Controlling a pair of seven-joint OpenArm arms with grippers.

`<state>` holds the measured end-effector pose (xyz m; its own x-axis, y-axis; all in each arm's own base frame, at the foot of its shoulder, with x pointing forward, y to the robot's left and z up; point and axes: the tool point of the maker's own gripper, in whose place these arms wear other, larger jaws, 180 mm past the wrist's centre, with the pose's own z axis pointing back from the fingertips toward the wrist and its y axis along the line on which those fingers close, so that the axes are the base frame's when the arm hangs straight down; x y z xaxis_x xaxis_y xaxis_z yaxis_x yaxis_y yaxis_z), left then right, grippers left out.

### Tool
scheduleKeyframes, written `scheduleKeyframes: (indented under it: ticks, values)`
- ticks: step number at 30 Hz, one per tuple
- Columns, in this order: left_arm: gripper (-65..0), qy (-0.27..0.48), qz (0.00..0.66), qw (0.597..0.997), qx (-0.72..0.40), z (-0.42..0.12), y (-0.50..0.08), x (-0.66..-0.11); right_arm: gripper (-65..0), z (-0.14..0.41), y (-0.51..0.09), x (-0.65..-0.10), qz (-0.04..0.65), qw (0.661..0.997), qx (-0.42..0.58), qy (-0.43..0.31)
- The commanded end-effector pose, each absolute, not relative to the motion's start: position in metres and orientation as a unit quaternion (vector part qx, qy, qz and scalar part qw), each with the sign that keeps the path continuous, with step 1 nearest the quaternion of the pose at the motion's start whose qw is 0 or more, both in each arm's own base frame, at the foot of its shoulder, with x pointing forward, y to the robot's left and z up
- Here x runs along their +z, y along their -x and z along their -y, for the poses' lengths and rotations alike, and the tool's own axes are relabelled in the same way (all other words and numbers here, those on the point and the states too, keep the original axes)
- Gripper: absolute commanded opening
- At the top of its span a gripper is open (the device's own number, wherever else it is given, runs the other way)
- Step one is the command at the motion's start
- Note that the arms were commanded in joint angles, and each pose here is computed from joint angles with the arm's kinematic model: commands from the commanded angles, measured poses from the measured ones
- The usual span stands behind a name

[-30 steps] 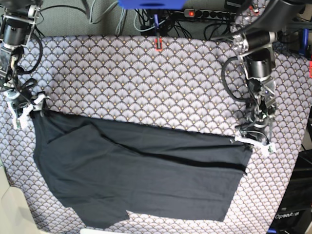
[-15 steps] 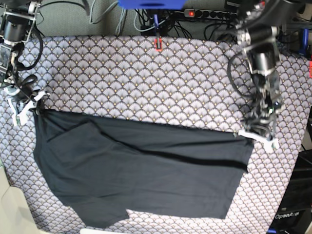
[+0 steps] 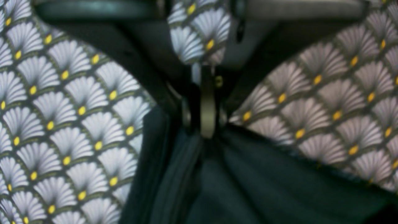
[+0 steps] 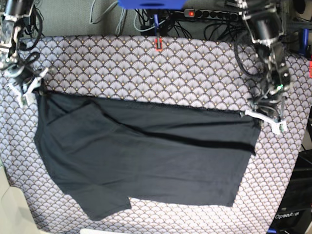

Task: Fold the T-shirt properly
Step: 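Raise both grippers and move them back toward the collar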

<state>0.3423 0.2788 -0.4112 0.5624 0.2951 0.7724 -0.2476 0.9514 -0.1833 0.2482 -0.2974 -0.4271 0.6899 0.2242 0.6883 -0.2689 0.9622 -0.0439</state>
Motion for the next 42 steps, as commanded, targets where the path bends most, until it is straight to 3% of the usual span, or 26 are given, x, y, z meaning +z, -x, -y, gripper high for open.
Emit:
scheduleKeyframes:
  ticks: [1, 12, 21, 42]
  values:
    - [-65.0, 0.018, 0.467, 0.871, 0.151, -0.290, -0.344, -0.391, -65.0, 0.304, -0.245, -0.423, 0.369, 0.918, 0.142, -0.023]
    - [-65.0, -0.038, 0.437, 0.883, 0.164, -0.321, -0.258, -0.395, -65.0, 0.308, -0.179, -0.440, 0.374, 0.922, 0.096, -0.035]
    - [-65.0, -0.042, 0.410, 0.898, 0.156, -0.308, -0.214, -0.404, -65.0, 0.339, -0.131, -0.433, 0.397, 0.918, 0.014, 0.001]
    - [-65.0, -0.063, 0.393, 0.897, 0.192, -0.323, -0.181, -0.410, -65.0, 0.333, -0.112, -0.437, 0.400, 0.917, 0.003, -0.005]
